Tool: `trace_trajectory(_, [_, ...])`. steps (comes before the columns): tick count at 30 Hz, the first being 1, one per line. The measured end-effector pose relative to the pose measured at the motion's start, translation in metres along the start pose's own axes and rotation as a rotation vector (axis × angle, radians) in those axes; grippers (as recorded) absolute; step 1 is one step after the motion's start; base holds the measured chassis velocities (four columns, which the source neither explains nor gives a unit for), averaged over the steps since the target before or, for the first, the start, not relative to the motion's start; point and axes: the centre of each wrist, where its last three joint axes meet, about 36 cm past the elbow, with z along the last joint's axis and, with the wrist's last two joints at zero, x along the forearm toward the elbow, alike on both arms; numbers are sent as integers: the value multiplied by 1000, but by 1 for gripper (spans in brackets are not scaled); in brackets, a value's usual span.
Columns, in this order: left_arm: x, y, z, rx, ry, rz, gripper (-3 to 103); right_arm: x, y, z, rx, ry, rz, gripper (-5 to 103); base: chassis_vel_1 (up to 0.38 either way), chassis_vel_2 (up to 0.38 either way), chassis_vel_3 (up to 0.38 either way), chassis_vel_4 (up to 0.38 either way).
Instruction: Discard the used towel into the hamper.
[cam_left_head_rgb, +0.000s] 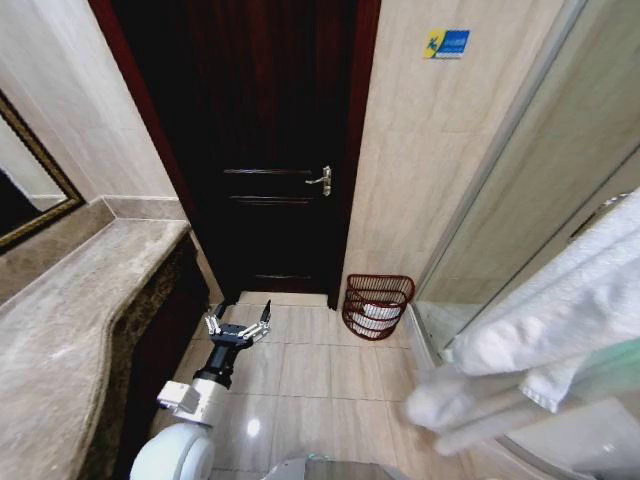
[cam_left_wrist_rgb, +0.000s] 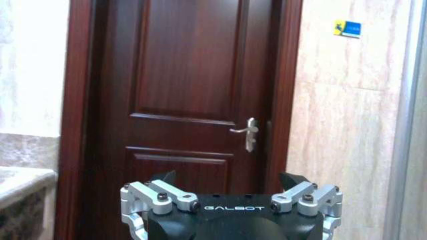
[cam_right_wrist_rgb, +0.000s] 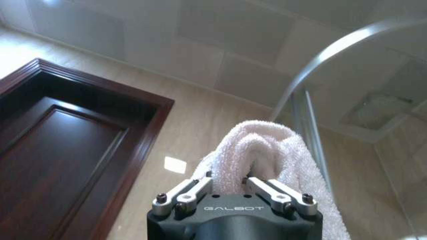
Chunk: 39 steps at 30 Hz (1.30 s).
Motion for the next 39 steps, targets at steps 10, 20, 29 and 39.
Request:
trace_trajectory(10, [0, 0, 0, 0, 0, 0, 100, -3, 0, 5, -12, -3, 4, 10, 139, 126, -120, -138])
trace_trajectory(20, [0, 0, 0, 0, 0, 0, 100, -19, -8, 20, -30, -16, -29, 10, -58, -41, 38, 23])
trace_trajectory(29, [0, 0, 0, 0, 0, 0, 100, -30, -10, 38, -51, -8, -34, 10, 0, 0, 0, 0])
trace_trajectory(39, [0, 0, 0, 0, 0, 0, 100, -56, -10, 77, -111, 35, -53, 10, 0, 0, 0, 0])
